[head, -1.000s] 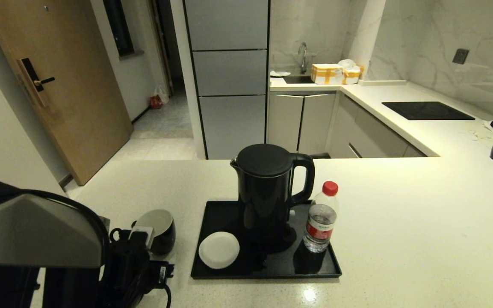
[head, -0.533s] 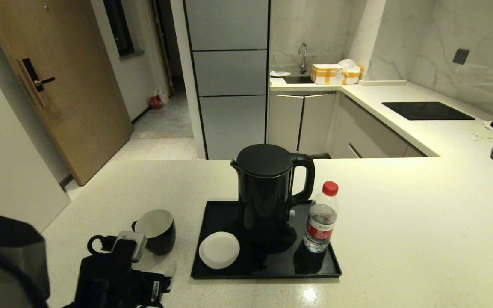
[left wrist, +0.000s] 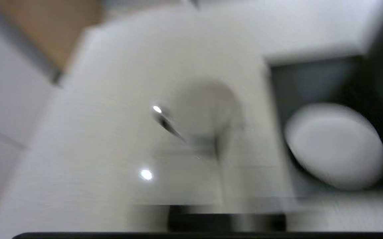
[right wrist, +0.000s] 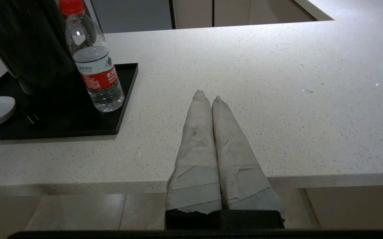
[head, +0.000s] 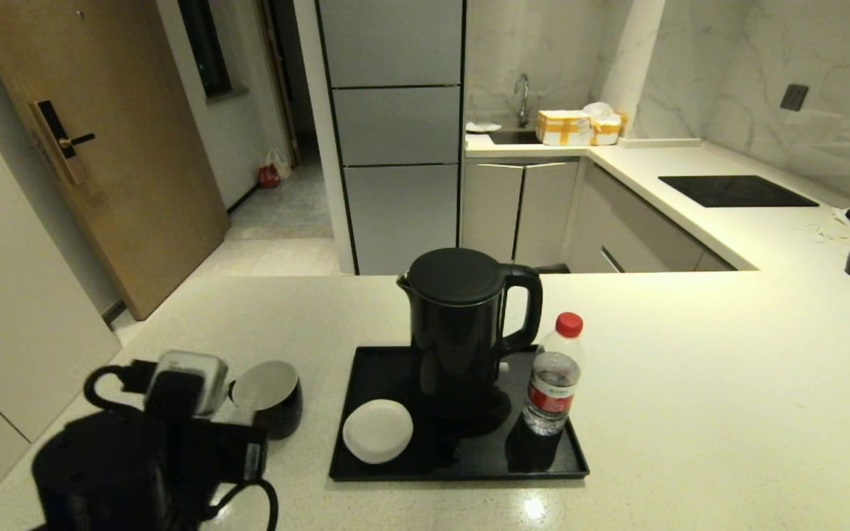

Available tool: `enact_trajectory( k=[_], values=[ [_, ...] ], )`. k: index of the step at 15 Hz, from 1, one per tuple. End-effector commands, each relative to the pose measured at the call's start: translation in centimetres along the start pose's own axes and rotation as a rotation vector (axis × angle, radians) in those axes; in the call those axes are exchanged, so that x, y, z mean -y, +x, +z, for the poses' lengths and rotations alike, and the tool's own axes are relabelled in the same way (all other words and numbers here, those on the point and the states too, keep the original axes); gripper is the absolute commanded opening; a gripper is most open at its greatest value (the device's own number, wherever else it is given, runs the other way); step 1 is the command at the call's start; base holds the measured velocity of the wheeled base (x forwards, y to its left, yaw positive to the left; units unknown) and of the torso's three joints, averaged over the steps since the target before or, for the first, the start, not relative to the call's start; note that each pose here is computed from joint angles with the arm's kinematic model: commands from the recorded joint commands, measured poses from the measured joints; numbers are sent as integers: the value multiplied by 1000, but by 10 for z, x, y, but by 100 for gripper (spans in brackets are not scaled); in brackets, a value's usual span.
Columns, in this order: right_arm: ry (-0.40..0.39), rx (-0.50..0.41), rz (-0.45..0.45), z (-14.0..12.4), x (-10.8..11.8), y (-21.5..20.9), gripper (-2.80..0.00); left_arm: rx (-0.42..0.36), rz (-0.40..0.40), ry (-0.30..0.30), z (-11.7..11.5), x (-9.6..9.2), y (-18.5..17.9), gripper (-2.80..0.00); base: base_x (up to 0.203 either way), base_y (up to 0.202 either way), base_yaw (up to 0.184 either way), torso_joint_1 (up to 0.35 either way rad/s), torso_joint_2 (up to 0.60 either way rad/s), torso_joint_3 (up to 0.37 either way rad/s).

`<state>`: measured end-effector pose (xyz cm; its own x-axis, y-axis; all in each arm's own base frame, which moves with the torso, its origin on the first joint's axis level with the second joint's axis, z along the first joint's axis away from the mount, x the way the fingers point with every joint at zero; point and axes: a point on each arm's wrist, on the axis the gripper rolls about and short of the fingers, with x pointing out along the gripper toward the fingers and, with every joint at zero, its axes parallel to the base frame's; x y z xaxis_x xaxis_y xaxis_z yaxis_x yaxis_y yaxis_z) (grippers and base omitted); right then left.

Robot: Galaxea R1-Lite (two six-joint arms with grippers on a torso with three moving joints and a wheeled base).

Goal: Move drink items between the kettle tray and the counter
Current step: Pick up the bottled water

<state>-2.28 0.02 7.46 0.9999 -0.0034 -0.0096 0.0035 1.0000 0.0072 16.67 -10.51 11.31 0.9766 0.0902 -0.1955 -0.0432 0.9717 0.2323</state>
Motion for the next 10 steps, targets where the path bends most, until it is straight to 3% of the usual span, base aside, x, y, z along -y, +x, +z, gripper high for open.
enact_trajectory(
  k=[1,3,5,7,9,10],
  values=[
    [-1,-1,0,0,0,0,-280,114,113,-132,62,-41,-16,-280,0,0,0,0,0,0],
    [1,-1,0,0,0,0,-280,134,165,-209,125,-84,-53,-280,0,0,0,0,0,0],
    [0,-1,0,0,0,0,-280,84,220,-259,142,-136,-122,-280,0,0,0,0,0,0],
    [1,-1,0,0,0,0,-280,147,259,-334,121,-171,-199,-280,0,0,0,0,0,0],
    [0,-1,0,0,0,0,-280,150,239,-332,73,-169,-260,-280,0,0,0,0,0,0],
    [-1,-1,0,0,0,0,-280,79,184,-314,46,-160,-280,-280,0,0,0,0,0,0]
  ],
)
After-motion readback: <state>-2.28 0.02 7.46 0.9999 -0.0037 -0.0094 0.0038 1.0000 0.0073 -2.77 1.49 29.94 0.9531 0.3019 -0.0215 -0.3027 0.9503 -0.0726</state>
